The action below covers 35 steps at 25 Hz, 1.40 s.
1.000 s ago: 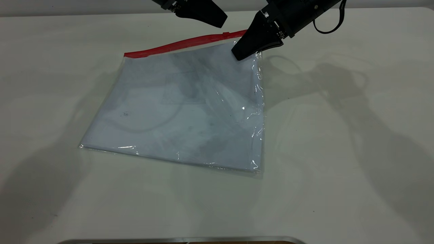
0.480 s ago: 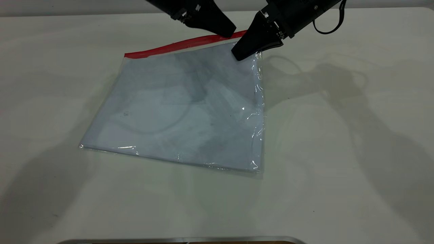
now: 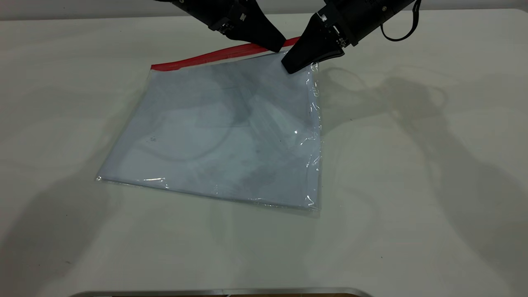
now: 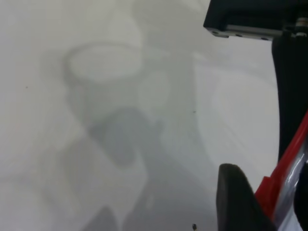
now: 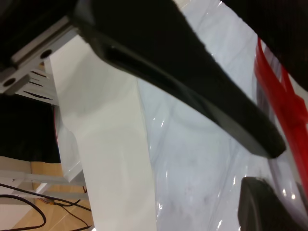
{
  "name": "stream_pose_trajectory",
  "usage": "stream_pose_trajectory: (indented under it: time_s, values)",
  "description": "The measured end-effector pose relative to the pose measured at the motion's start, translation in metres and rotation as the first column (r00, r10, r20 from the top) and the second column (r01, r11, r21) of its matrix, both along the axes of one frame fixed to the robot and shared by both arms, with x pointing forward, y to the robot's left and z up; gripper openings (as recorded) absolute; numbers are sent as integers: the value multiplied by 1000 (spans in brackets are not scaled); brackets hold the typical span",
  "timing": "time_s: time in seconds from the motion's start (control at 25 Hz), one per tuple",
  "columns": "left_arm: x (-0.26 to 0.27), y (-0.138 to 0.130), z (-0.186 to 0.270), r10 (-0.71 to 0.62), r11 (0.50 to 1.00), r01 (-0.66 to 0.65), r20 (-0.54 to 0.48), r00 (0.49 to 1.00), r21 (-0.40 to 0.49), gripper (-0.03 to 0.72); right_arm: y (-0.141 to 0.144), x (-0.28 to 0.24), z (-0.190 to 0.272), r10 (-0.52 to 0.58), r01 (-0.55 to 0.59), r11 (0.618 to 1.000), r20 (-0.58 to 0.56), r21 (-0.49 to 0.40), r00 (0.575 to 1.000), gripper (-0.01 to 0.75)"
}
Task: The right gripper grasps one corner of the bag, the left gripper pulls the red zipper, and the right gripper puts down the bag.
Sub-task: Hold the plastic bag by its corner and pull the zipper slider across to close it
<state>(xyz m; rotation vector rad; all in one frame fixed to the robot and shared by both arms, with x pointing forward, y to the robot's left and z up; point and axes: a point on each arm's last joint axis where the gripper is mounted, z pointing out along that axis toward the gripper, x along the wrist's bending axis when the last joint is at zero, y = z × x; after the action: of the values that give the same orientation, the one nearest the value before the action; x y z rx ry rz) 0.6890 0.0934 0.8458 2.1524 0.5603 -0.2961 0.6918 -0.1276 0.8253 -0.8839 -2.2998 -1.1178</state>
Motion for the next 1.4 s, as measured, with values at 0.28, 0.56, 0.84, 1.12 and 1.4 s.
stream_pose_trajectory:
  time_s: [0.28,0.56,0.84,1.12,1.4]
  values:
    - [1,0,0,10,1000,-10,5,1000,1,179,0,0,0,0,0,1000,0,0,1000,34]
    - [1,0,1,11,1000,-11,10,1000,-7,159,0,0,0,-1,1,1000,0,1,1000,34]
    - [2,-1,1,10,1000,-10,15,1000,-10,68,1,1,1,-9,9,1000,-3,12,1000,34]
    - [4,0,0,34,999,-34,31,999,-2,58,1,2,1,-22,22,1000,3,11,1000,34]
    - [8,6,1,59,998,-59,26,998,-20,57,2,7,7,-27,27,999,29,18,999,34]
